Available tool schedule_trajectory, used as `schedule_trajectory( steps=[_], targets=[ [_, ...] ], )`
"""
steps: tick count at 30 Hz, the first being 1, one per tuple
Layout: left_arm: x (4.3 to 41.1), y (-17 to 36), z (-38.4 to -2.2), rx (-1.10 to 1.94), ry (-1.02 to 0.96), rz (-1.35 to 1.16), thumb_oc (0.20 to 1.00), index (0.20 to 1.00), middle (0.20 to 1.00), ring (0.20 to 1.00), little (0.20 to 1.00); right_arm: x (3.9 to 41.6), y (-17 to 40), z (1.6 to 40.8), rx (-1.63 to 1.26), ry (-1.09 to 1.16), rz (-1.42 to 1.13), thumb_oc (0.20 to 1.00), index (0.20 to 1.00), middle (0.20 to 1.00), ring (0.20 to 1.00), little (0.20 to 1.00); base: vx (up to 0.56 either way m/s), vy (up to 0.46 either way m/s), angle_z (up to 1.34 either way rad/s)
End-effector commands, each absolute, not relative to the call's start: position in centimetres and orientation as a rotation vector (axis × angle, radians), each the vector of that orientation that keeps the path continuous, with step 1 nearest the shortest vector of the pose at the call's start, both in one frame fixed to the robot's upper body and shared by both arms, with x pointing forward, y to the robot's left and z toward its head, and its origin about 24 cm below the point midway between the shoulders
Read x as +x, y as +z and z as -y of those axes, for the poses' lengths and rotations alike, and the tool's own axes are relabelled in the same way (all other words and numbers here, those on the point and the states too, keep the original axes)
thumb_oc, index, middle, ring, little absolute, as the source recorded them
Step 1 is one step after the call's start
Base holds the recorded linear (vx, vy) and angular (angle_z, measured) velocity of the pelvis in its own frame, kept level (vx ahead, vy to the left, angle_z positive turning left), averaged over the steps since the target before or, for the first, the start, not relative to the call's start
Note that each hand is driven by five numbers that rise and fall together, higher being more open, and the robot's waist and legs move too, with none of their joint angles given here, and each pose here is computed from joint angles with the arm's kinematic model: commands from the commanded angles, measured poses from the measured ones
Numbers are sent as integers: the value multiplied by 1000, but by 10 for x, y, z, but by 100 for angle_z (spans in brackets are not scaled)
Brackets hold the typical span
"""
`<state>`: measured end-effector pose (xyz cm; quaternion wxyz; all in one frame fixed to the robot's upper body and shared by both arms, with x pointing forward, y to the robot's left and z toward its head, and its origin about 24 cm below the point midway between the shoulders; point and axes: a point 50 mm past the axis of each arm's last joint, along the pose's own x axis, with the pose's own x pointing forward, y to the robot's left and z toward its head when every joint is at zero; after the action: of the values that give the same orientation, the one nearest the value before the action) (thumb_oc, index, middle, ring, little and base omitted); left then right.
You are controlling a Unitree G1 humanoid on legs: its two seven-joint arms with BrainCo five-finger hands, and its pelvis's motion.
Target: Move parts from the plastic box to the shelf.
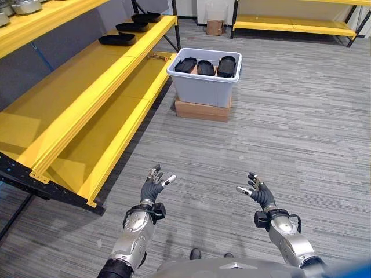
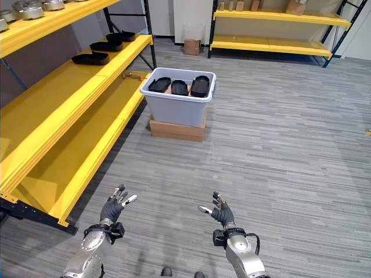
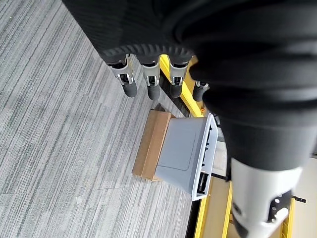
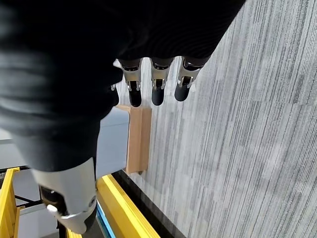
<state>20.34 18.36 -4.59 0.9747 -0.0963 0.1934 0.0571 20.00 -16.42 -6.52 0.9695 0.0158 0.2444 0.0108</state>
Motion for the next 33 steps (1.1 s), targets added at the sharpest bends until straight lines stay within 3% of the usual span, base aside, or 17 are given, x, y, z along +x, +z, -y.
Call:
schedule_trajectory(
  steps=[1, 33],
  targets=[
    [215, -28, -181, -189, 75, -281, 1000, 1000, 1000, 1000, 1000, 215, -45, 155, 74, 61, -378, 1000, 1000, 1000, 1000, 1000, 0, 0, 0],
    [211, -32, -182, -172, 74, -301, 1000, 1000, 1000, 1000, 1000, 212, -47, 152, 77, 85, -396, 1000, 1000, 1000, 1000, 1000, 0, 0, 0]
  ],
)
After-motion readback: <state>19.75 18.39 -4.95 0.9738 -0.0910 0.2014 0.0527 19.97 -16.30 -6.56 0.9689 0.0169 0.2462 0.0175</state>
